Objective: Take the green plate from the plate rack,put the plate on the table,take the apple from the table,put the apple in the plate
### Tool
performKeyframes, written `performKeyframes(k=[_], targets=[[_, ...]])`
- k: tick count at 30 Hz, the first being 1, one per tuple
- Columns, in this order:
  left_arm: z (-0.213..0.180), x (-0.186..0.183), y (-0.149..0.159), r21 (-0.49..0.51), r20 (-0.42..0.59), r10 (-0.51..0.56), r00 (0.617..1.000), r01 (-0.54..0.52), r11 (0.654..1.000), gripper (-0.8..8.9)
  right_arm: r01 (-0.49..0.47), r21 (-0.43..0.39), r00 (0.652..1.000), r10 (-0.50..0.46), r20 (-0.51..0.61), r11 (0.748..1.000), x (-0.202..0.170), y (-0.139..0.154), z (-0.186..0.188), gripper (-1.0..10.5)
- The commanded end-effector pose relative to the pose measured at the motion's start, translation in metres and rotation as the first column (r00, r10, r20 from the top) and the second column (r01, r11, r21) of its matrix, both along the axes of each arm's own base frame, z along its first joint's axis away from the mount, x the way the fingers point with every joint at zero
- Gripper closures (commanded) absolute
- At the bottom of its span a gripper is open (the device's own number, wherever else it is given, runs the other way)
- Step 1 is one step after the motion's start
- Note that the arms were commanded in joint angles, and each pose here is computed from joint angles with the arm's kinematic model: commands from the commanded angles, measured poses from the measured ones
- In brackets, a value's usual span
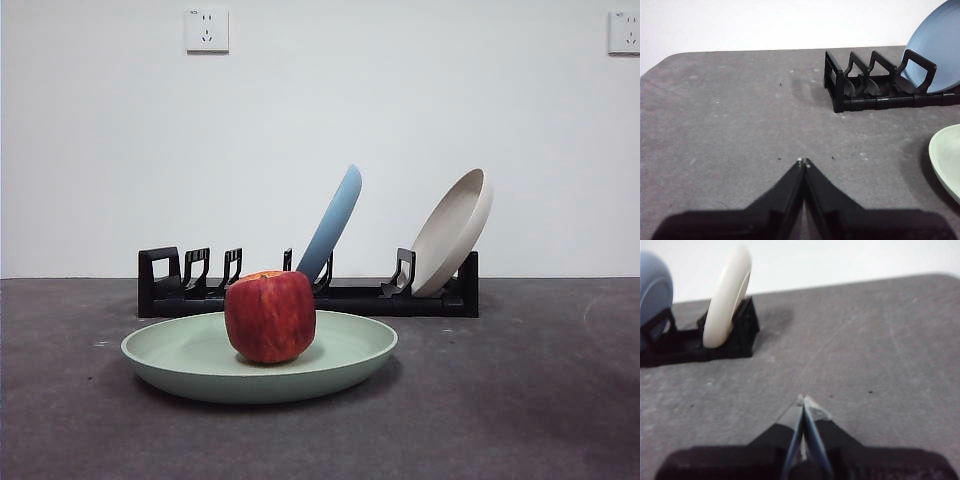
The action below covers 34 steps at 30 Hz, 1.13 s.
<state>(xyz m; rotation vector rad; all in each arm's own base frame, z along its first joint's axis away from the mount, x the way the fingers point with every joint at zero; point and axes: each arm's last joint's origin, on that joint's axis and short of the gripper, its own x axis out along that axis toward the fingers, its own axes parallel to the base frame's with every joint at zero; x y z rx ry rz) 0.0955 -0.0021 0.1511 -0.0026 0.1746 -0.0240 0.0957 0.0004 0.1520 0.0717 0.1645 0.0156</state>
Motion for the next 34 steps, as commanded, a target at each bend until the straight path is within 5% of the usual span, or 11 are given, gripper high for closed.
performKeyframes(k=[1,34], targets=[[-0.0043,0.0006,0.0004,-0.006,-0.011,0.006,1.0,-0.006,1.0,8.16,-0.017,0.014,1.0,0.018,-0.014,1.0,0.0002,0.0019,-0.0041,9.5],[-0.0043,0.0006,0.0004,-0.006,-0.011,0.006,1.0,-0.006,1.0,8.16,-0.021,0.019,1.0,0.022,-0.014,1.0,0.0003,0.0024,-0.0041,9.5]])
